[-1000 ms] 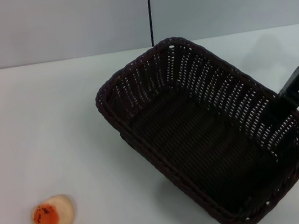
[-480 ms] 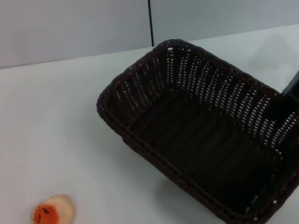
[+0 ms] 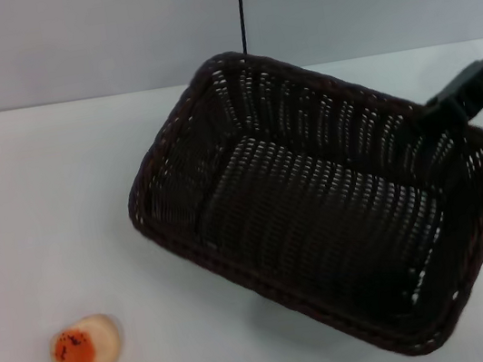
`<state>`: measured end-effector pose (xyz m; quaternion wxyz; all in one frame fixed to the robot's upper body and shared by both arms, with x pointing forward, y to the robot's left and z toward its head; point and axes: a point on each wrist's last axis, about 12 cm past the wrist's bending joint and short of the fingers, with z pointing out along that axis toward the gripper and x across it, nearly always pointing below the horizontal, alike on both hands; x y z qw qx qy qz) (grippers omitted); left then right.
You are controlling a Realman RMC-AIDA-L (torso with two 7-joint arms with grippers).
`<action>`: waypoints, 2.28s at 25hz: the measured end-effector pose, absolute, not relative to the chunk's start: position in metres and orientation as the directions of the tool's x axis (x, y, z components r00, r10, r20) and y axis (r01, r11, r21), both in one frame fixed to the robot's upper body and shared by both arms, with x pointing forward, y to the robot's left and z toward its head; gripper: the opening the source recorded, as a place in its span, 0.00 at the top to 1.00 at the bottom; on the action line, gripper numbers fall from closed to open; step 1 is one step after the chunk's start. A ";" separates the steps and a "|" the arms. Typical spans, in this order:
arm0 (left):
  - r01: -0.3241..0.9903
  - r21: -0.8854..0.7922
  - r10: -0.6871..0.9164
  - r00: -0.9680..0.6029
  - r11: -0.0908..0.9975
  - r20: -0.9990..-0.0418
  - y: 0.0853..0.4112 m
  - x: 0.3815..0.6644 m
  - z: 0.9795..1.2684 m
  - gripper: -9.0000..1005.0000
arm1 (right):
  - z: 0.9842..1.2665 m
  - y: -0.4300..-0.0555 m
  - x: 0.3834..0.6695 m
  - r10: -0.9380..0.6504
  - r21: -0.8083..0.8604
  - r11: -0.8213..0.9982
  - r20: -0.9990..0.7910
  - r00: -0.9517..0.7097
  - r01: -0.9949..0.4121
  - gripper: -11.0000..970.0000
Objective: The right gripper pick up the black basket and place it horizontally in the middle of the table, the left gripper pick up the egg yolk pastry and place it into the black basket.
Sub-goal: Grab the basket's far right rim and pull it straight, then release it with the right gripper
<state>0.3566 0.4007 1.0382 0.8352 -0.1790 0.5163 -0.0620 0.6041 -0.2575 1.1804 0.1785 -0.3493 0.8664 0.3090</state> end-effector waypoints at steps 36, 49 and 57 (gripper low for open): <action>-0.048 -0.389 -0.326 0.457 0.920 -0.828 0.393 0.371 1.038 0.48 | 1.190 -0.213 0.628 -0.677 0.131 0.185 -0.702 -0.223 -0.974 0.80; -0.042 -0.399 -0.340 0.446 0.916 -0.828 0.391 0.371 1.036 0.48 | 1.187 -0.224 0.624 -0.645 0.072 0.144 -0.750 -0.149 -0.987 0.80; 0.013 -0.395 -0.357 0.454 0.919 -0.816 0.383 0.371 1.038 0.48 | 1.190 -0.253 0.609 -0.503 0.017 0.108 -0.861 -0.069 -0.994 0.80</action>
